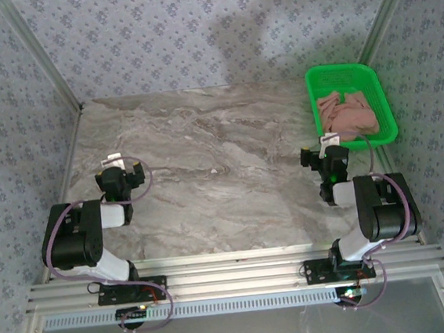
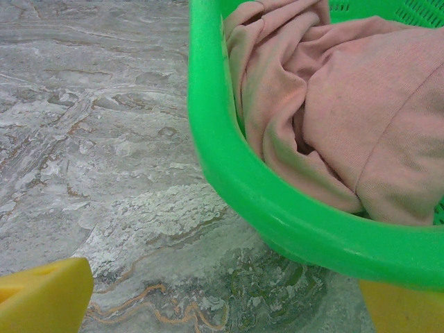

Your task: Fold and stack the t-shirts

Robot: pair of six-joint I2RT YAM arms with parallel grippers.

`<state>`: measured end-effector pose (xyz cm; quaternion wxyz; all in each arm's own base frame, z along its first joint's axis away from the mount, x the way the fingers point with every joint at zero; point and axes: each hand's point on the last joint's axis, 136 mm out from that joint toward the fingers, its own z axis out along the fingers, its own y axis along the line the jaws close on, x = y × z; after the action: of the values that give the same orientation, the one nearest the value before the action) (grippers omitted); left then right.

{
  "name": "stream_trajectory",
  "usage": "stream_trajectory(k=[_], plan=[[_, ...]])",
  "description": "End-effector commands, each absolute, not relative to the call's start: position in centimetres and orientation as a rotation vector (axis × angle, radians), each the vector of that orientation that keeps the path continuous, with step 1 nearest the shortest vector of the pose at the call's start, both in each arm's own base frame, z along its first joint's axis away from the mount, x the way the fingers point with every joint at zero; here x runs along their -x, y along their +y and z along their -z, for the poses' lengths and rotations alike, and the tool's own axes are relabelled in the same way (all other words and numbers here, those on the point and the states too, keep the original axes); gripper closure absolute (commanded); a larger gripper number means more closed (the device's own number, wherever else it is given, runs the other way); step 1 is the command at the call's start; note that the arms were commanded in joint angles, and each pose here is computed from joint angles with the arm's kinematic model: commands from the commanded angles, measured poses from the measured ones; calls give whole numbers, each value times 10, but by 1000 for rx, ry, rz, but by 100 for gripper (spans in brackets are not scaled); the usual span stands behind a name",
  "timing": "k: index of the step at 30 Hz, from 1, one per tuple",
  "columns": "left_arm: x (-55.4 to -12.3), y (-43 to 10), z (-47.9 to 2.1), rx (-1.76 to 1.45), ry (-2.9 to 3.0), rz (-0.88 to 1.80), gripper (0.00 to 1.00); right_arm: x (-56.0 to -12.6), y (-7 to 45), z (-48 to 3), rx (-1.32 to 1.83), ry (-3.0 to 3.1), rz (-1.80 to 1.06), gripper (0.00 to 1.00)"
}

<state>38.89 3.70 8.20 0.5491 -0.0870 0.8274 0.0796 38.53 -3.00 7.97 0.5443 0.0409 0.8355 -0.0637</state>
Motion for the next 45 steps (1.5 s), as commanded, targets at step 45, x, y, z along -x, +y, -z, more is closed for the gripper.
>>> stream_trajectory(k=[45], plan=[[-339, -140, -321, 6, 2368, 536, 0, -406, -52, -249, -771, 2534, -340, 0]])
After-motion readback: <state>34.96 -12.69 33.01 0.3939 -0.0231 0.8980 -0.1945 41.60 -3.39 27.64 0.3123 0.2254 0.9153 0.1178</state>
